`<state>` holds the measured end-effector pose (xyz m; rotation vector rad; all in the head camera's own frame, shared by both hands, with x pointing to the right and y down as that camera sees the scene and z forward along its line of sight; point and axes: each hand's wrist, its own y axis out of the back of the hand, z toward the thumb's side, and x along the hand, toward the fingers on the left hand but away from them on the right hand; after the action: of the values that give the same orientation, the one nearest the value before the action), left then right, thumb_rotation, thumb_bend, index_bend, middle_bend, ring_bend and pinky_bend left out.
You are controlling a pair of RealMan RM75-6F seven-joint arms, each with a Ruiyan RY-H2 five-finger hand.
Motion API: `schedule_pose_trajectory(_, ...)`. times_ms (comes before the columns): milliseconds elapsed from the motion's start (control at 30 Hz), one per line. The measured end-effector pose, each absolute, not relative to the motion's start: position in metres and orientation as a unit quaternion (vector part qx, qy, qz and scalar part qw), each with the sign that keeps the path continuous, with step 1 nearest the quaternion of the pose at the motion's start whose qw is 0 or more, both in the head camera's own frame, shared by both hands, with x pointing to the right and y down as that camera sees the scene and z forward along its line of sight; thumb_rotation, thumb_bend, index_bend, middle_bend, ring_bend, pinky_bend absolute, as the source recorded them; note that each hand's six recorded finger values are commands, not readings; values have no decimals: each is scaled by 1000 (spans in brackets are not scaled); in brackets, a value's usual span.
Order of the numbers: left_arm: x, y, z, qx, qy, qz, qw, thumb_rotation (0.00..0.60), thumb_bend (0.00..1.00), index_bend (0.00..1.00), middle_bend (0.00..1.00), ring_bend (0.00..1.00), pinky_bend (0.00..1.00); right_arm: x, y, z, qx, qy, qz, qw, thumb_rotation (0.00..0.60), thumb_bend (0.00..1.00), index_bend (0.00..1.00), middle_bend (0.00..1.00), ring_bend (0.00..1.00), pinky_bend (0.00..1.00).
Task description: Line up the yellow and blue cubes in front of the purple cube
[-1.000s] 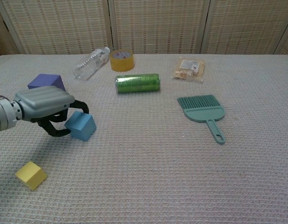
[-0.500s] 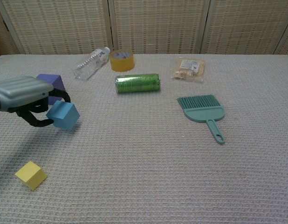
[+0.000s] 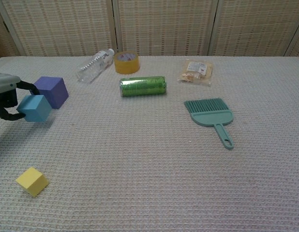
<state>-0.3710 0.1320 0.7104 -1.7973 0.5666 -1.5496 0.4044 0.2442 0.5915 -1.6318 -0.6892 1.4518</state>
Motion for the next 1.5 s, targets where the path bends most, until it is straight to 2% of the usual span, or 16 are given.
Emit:
schedule_pose_trajectory(500,-380,128,732,-686,207,-617,327,600,390,536,1000,1000,1000,406,245,591,-647,-275,582,410,600,26,0,0,0,0)
schedule_pose_trajectory(833,-376,123,737,-690,205,-610,330,600,395,399,1000,1000,1000,408,243,591,-643,-279,585,409,600,26,0,0,0,0)
schedule_pose_trajectory(1300,-381,119,735,-686,211,-612,332,600,396,361,1000,1000,1000,408,245,593,-644,-270,591,403,600,26,0,0,0,0)
schedule_pose_trajectory(1500,-382,120,734,-688,206,-612,332,600,396,292,1000,1000,1000,408,246,591,-644,-272,590,404,600,26,0,0,0,0)
